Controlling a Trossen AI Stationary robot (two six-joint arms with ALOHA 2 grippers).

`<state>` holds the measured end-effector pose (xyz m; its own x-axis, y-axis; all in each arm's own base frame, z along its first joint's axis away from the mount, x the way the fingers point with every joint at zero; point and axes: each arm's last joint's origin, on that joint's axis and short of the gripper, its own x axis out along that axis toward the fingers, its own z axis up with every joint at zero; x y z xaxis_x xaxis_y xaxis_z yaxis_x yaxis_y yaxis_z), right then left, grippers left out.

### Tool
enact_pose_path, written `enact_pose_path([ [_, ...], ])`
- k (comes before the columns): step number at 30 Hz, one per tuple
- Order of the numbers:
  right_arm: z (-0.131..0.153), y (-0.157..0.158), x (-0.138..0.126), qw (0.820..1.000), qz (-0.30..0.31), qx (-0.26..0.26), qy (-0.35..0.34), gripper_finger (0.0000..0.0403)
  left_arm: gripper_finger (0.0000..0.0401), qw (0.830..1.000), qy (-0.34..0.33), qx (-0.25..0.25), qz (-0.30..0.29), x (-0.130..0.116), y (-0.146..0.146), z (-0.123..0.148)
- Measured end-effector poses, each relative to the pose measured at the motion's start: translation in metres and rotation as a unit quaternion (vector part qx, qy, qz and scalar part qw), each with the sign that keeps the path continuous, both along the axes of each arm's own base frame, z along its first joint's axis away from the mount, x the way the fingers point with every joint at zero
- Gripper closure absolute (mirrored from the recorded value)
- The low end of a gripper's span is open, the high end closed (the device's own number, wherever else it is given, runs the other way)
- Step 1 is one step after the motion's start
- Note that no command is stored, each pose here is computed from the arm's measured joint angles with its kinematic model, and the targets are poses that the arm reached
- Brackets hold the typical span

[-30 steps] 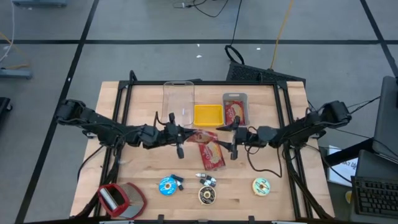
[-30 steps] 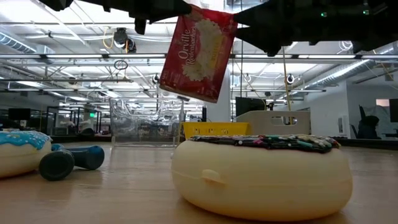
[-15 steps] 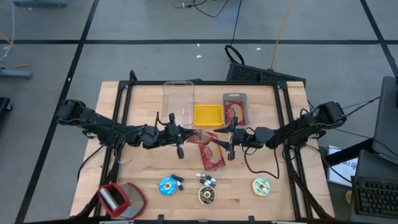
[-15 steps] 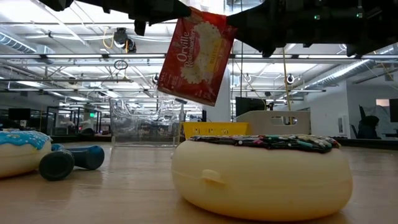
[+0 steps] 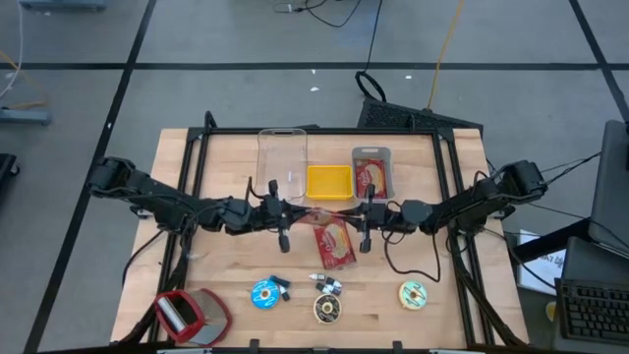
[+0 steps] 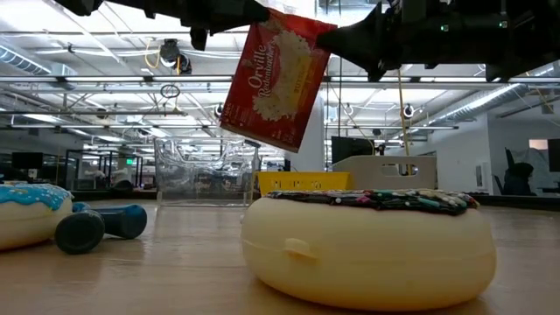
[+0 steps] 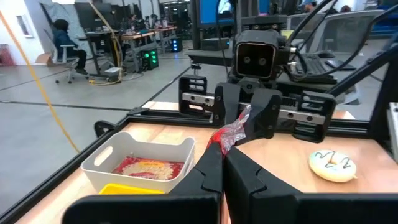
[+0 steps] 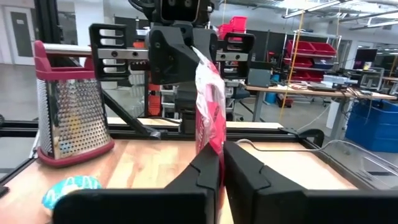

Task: Pick & Place Food Item
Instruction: Put the left red popcorn bag into the gray bin

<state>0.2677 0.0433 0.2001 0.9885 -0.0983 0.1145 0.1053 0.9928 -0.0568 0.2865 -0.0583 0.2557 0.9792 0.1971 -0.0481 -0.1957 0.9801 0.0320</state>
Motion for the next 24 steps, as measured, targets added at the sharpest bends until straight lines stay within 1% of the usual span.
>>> enact_pose_path([
  [5,0.001,0.0,0.0,1.0,0.001,-0.001,-0.003,0.04,0.0391,1.0,-0.002,-0.002,-0.002,0.0,0.0,0.0],
  [10,0.003,0.0,-0.002,1.0,0.002,0.001,-0.007,0.0401,0.0379,0.999,-0.016,-0.034,-0.004,-0.007,0.0,0.009],
  [16,0.007,-0.003,-0.014,1.0,0.0,0.002,-0.009,0.0402,0.0385,0.999,0.005,-0.032,-0.008,-0.032,0.004,0.028],
  [20,0.014,-0.008,-0.032,1.0,-0.013,0.003,-0.016,0.0402,0.0396,0.999,0.026,-0.039,-0.002,-0.055,0.01,0.039],
  [24,0.025,-0.02,-0.05,0.999,-0.037,-0.005,-0.021,0.0402,0.0397,0.998,0.058,-0.009,0.006,-0.077,0.017,0.046],
])
